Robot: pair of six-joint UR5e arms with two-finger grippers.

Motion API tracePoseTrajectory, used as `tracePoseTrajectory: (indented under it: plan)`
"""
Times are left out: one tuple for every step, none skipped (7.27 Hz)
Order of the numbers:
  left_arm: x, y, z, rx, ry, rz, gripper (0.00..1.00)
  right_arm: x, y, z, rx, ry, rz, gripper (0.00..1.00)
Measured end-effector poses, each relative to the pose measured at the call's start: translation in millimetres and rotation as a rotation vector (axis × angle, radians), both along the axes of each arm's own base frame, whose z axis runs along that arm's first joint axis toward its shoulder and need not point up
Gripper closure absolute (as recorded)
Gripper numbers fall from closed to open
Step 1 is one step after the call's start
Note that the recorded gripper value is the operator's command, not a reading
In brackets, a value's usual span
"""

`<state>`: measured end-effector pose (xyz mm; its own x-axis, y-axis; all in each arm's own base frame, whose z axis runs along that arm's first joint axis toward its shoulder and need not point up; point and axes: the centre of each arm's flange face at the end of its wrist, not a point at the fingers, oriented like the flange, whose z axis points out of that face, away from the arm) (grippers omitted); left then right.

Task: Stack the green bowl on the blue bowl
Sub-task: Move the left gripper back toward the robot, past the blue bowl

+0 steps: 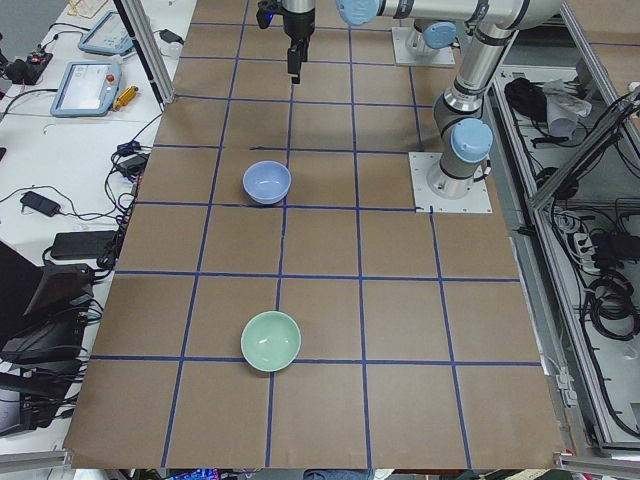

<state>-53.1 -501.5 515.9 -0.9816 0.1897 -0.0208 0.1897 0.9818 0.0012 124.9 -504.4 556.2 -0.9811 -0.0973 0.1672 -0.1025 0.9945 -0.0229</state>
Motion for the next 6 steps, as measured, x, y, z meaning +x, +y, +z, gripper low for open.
tracePoseTrajectory:
  plan:
    - [29,0,-11,0.023,0.005,-0.029,0.0,0,0,0,0.0,0.0,0.0,0.0]
    - [59,3,-22,0.046,0.015,-0.074,0.0,0,0,0,0.0,0.0,0.0,0.0]
    - [93,6,-33,0.062,0.03,-0.099,0.0,0,0,0,0.0,0.0,0.0,0.0]
    - [132,9,-42,0.067,0.044,-0.126,0.0,0,0,0,0.0,0.0,0.0,0.0]
    - [174,13,-51,0.063,0.059,-0.169,0.0,0,0,0,0.0,0.0,0.0,0.0]
    - [216,24,-61,0.059,0.076,-0.212,0.0,0,0,0,0.0,0.0,0.0,0.0]
